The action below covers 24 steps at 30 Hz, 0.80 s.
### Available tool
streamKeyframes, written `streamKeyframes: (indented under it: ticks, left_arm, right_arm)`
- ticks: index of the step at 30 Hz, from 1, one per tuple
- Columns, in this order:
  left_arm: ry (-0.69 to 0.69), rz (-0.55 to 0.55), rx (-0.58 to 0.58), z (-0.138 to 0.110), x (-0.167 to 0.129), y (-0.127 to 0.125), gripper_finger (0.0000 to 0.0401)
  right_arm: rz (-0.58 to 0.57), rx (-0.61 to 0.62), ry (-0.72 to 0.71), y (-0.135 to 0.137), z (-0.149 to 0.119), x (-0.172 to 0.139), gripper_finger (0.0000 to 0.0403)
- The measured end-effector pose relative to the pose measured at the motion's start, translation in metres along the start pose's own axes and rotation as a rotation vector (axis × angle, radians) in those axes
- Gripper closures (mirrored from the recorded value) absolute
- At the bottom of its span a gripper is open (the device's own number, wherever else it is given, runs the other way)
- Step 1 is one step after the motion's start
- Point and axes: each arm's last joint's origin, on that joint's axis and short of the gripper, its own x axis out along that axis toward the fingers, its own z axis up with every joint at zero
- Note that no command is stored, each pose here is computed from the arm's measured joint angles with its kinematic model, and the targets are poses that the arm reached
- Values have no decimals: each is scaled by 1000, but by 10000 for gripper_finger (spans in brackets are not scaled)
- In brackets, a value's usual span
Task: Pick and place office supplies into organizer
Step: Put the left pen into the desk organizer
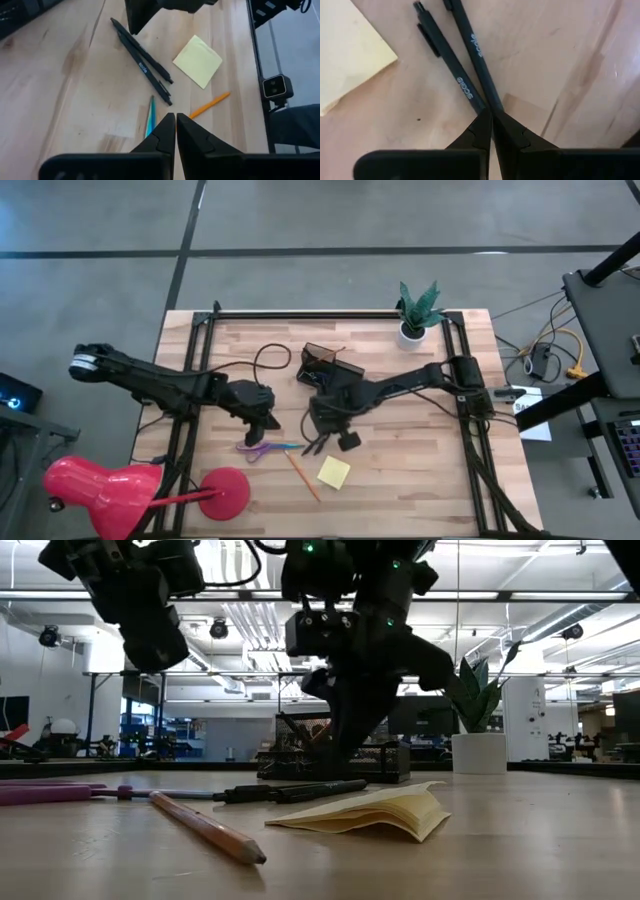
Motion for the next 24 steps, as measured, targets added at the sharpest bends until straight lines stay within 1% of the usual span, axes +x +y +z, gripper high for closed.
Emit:
streamKeyframes:
  ticks: [6, 13, 17, 24]
  left_arm:
    - [-30, -11, 2, 2, 1, -1, 401]
    - [-56, -5, -19, 5, 7, -1, 401]
    - [-35, 7, -23, 3, 13, 1, 401]
    - [-27, 11, -25, 4, 24, 2, 401]
  right_arm:
    - [-6, 0, -7, 0, -1, 1, 394]
    - [-3, 2, 9, -1, -3, 16, 394]
    - [-6, 2, 12, -1, -3, 17, 394]
    - [-57, 7, 20, -3, -3, 10, 394]
